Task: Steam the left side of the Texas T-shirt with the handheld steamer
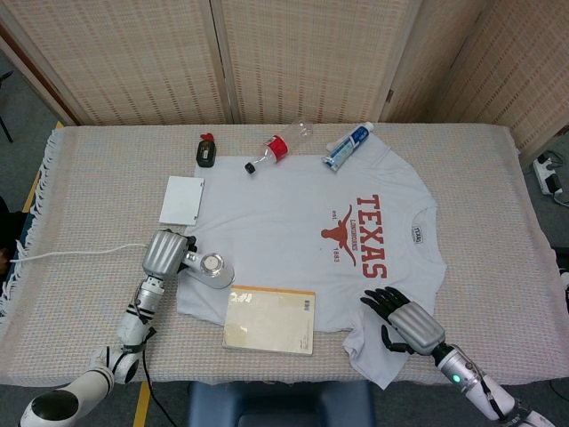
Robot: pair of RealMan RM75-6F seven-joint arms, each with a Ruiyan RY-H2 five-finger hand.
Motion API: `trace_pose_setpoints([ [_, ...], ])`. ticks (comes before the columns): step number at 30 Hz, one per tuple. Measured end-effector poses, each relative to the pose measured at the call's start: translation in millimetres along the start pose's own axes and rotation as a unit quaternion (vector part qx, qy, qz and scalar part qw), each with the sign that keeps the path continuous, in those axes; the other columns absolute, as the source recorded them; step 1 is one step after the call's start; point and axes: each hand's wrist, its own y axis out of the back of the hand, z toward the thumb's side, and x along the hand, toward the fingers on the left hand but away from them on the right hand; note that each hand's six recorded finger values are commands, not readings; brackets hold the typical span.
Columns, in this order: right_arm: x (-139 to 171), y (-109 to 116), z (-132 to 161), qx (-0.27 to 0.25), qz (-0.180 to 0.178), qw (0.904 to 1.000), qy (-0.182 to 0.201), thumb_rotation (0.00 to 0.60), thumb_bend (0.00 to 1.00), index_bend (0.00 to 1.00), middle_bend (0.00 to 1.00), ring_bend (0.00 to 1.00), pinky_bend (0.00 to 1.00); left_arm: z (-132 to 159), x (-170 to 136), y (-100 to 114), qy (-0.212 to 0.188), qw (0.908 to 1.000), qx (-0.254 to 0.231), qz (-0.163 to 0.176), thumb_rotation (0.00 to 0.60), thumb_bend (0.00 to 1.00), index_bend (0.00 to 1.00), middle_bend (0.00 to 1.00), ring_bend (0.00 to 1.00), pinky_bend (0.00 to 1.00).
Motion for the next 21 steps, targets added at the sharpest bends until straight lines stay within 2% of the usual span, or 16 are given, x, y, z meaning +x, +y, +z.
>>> trace_pose_setpoints([
  [12,2,3,1,0.001,-0.002,1.0000,0.003,0.206,0.82,0.00,0.03,0.00,0.00,-37,-57,-7,0.024,0.9996,-0.007,-0.016,0.600,0.40,0.94,1.00,0.85,0.74],
  [21,8,6,-2,0.000,-0.008,1.0000,-0.004,0.206,0.82,0.00,0.03,0.00,0.00,-59,-109,-3,0.032,0.9991,-0.014,-0.022,0.600,0.40,0.94,1.00,0.85,0.74],
])
